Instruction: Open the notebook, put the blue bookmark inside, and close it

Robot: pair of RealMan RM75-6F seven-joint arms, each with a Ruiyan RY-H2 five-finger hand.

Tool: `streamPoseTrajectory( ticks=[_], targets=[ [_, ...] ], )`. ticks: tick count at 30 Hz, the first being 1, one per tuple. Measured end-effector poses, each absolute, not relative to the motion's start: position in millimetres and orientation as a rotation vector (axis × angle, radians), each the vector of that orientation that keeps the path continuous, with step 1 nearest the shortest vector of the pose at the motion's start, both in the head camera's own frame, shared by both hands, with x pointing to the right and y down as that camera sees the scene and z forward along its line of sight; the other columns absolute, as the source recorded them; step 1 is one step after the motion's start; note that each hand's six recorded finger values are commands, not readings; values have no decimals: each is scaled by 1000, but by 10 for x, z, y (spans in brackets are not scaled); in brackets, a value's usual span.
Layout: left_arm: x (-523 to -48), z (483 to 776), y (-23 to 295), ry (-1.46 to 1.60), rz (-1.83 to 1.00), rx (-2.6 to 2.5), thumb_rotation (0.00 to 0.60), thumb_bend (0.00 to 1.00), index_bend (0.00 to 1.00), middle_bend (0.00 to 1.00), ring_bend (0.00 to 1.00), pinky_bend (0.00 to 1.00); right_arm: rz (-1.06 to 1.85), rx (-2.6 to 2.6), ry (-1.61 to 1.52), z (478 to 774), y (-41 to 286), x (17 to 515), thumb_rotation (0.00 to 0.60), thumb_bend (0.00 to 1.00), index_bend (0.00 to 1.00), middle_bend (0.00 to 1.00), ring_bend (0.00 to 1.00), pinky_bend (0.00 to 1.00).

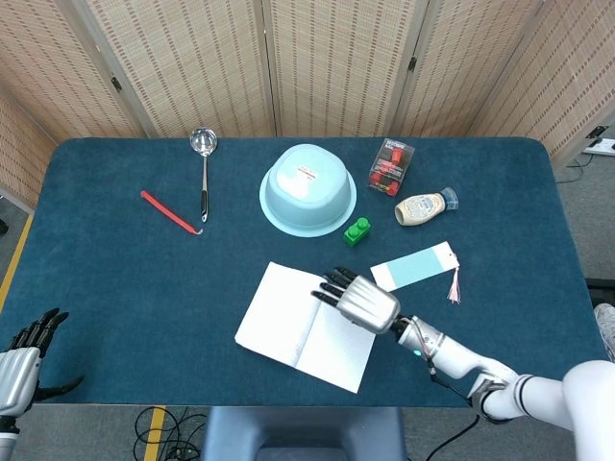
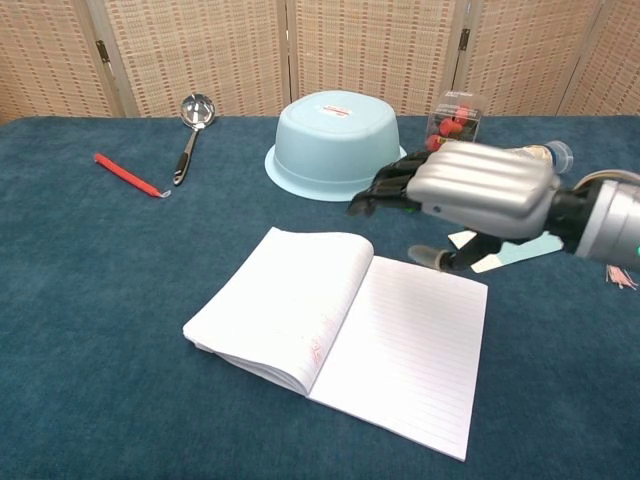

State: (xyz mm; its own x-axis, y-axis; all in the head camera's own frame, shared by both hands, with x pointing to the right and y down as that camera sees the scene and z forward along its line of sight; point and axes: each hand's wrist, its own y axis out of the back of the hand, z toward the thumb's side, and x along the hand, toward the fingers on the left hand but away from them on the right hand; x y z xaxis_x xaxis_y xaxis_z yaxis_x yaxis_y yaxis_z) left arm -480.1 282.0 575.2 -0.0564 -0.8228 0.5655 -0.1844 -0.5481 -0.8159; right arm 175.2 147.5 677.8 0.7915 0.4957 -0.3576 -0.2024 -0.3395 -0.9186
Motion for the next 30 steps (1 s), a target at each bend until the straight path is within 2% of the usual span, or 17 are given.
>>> streamPoseTrajectory(
  ticks=[8,14,22,30],
  targets=[
    [-4742,5776,2789,1063,-1631,-1733,600,159,124,83,132,179,961,-1690,-300,6665,1318,2512,600,191,204,255,186,231],
    [-4681,5794,2773,1052,-1616,-1748,600,159,124,83,132,179,1138,-1675,-308,6789,1279,2865,600,172,204,217,185,231],
    [-4690,5788,2785,1054,-1624,-1746,600,159,124,83,132,179,1313,-1661,-277,7050,1170,3107,600,173,204,145,139,231],
    [-4711,5797,2810,1055,-1639,-1746,600,159,124,83,132,178,1378,-1622,-202,7281,1044,3083,600,179,204,143,136,231]
  ],
)
